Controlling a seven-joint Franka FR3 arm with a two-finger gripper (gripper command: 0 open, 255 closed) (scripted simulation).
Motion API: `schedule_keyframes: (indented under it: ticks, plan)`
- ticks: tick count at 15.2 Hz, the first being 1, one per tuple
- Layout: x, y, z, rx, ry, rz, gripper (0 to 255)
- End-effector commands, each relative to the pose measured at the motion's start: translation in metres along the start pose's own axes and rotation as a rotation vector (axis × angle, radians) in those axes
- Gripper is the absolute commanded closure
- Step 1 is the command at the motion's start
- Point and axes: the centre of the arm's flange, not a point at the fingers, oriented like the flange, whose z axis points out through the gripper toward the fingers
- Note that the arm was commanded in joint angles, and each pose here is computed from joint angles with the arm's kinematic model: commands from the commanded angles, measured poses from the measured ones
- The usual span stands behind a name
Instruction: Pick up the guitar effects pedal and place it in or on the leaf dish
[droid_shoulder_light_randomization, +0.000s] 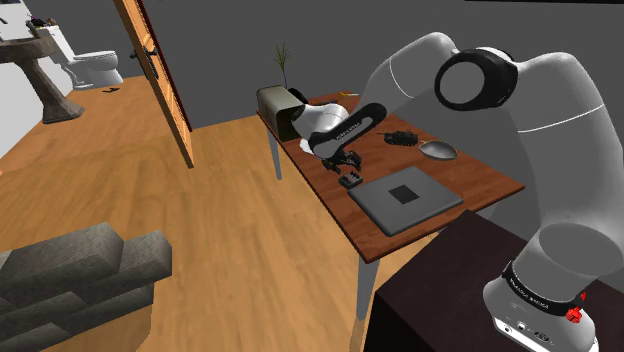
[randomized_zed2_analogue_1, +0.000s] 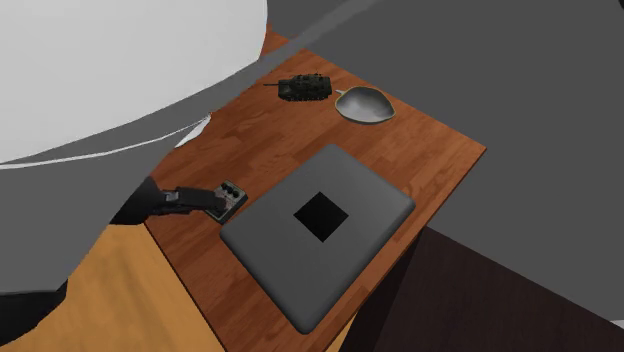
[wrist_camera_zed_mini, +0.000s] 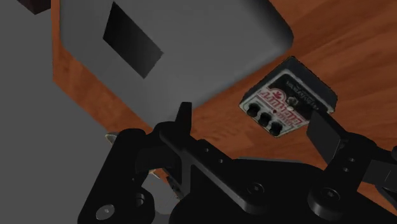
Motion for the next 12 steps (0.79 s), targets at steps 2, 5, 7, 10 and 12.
schedule_keyframes:
  ticks: [2, 5, 7, 10, 12]
  plan:
    - [0.021, -0.026, 0.024, -0.041, 0.011, 0.085, 0]
    - [0.044, -0.054, 0.048, -0.080, 0.020, 0.168, 0]
    - [0.058, -0.068, 0.062, -0.103, 0.025, 0.215, 0]
    - [0.059, -0.066, 0.078, -0.103, 0.025, 0.215, 0]
    - [0.059, -0.065, 0.088, -0.103, 0.025, 0.215, 0]
